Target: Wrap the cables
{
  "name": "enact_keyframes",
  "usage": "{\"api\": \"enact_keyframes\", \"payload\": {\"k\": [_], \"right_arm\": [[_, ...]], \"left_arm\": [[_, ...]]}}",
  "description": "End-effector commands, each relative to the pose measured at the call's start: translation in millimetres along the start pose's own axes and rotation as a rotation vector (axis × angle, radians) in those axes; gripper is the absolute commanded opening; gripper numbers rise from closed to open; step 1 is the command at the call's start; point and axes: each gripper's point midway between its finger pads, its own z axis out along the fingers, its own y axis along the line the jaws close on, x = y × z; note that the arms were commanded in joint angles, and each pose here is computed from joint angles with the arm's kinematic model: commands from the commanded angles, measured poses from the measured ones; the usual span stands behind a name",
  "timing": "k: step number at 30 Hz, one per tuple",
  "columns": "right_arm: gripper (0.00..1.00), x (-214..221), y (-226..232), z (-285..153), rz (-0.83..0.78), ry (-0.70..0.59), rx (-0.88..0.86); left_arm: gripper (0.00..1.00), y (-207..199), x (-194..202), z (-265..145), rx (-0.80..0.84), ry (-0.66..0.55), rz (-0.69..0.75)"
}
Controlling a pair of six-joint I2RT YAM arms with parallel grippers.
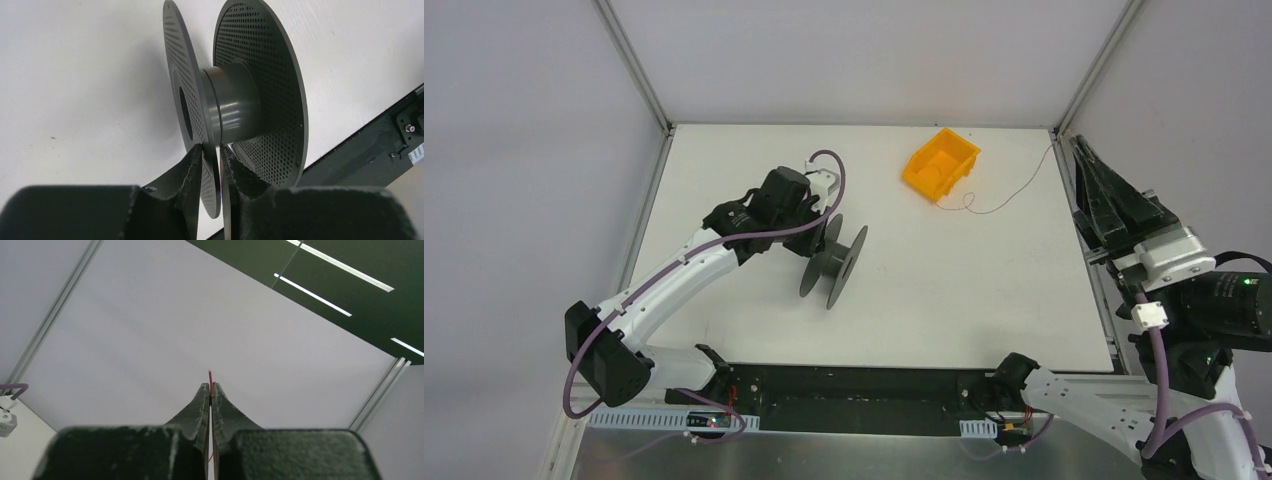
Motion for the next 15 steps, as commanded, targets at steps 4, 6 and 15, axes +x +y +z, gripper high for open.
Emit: {"api": "enact_keyframes", "payload": {"k": [4, 6, 15], "right_arm": [[0.00, 10.3, 33.4, 11.5, -0.022, 0.020, -0.144], [0.00, 37.8, 64.8, 10.6, -0.021, 0.120, -0.258], [0.00, 127.4, 209.3, -17.4, 0.098, 0.322, -0.682]], "left_arm": [[0.18, -14.7, -19.0, -2.9, 0.068, -0.046, 0.026], [0.20, -13.4, -19.4, -4.7, 0.062, -0.054, 0.030], [0.36, -6.5, -25.0, -17.3, 0.024, -0.101, 0.045]]}}
